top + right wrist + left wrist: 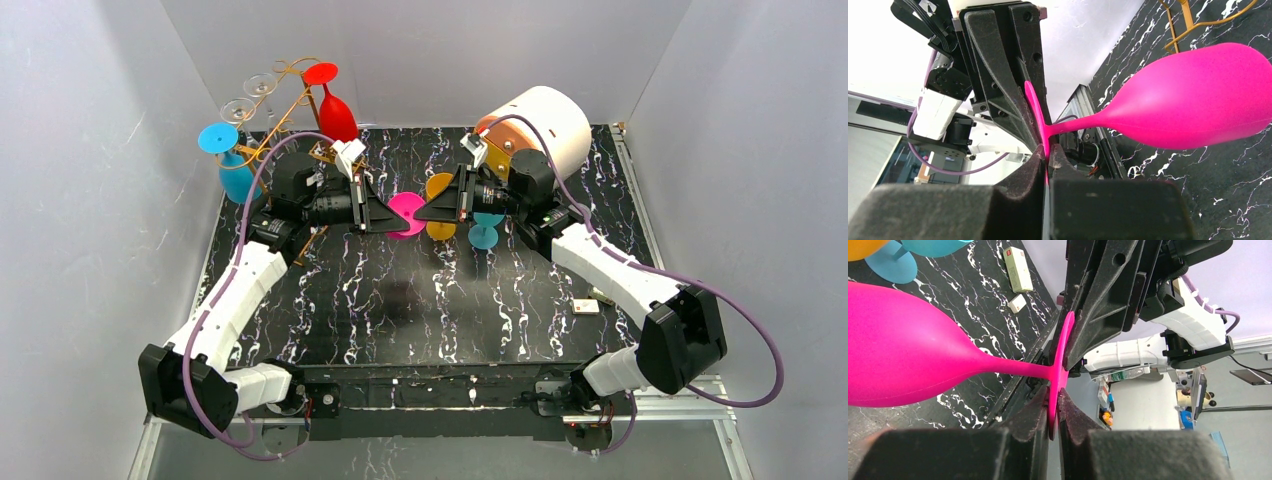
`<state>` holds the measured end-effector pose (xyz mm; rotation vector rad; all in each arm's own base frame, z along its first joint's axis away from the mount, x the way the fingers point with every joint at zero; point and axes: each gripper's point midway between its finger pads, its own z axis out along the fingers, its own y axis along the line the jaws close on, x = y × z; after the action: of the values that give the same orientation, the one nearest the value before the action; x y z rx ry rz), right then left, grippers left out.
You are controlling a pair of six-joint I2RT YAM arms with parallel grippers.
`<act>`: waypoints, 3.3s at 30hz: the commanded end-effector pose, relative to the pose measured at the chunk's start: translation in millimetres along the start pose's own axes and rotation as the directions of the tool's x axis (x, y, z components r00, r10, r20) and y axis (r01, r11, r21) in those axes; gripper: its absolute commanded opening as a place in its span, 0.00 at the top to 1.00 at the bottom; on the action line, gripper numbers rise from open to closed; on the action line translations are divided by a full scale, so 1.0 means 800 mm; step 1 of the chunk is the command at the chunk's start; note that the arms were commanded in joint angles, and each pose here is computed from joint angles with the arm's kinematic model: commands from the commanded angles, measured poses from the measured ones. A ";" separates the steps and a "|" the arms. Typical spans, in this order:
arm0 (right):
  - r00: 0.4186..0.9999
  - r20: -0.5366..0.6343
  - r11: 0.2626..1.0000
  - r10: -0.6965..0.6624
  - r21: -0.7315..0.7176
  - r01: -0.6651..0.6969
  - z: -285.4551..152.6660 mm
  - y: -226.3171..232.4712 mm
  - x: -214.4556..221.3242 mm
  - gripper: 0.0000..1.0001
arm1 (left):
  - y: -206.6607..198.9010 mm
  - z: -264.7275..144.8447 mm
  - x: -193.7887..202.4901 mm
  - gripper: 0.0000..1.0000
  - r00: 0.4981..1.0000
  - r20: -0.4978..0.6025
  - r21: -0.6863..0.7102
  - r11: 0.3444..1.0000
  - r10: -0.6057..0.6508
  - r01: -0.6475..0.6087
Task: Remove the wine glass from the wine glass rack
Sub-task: Place the wine glass at the center of the board.
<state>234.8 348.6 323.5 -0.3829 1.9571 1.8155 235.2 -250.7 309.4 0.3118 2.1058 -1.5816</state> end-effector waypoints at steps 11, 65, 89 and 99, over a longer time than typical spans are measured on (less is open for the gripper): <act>0.994 0.022 0.988 -0.103 -0.114 0.104 -0.008 0.047 -0.012 0.78 | -0.018 -0.012 0.022 1.00 0.990 -0.031 0.077 0.988 0.134 -0.131; 0.921 0.243 0.952 -0.303 0.114 0.283 -0.026 0.050 -0.058 0.31 | -0.005 -0.027 0.050 1.00 0.885 0.040 0.051 0.883 0.464 -0.466; 0.997 -0.037 0.998 0.062 -0.014 -0.063 -0.050 0.008 -0.067 0.07 | -0.031 -0.062 0.151 1.00 0.507 0.138 0.450 0.402 0.851 -0.798; 0.989 -0.122 0.990 0.084 -0.105 -0.097 -0.038 0.028 -0.052 0.14 | -0.033 -0.060 0.146 1.00 0.488 0.150 0.458 0.377 0.860 -0.805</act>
<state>268.3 309.4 340.7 -0.3197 2.0760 1.9550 117.8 -224.6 271.8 1.3997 1.2184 -1.3316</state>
